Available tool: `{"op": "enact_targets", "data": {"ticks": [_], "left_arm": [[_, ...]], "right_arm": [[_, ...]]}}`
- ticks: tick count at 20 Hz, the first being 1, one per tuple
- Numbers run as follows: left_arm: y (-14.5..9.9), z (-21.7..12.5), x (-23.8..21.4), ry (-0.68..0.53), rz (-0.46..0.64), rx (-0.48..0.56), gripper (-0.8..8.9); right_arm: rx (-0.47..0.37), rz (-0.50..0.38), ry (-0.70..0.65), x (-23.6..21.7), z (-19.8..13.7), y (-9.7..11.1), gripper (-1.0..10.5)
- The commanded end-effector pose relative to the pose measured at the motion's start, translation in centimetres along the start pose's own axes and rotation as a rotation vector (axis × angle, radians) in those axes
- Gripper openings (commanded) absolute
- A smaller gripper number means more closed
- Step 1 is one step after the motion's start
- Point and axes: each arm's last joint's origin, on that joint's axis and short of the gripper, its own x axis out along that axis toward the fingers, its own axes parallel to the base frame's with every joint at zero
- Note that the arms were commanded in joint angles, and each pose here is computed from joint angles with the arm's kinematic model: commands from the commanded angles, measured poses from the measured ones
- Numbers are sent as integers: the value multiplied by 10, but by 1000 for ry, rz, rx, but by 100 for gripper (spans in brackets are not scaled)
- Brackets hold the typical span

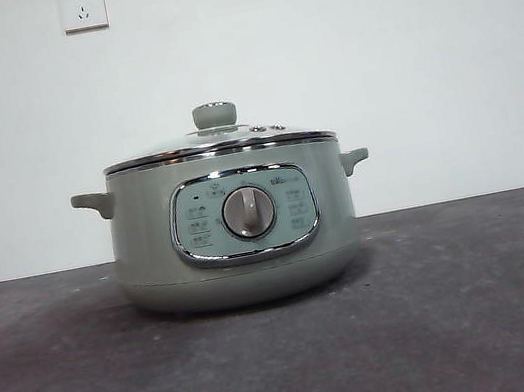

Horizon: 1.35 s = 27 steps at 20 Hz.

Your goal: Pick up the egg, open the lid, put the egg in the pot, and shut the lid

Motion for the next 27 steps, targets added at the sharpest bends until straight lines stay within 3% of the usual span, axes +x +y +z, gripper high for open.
{"op": "enact_targets", "data": {"ticks": [1,3,4,27], "left_arm": [[0,-1,1,1,-2,-8,352],[0,-1,1,1,-2,-8,52],[0,-1,1,1,-2,-8,-9],[1,2,2,-19,8,21,-4]], "right_arm": [[4,-3,15,2,-2,0,301],[2,-6,22,2,-3,0,24],[1,-6,22,2,-3,0,-15],[24,-14,23,2,-3,-1,1]]}}
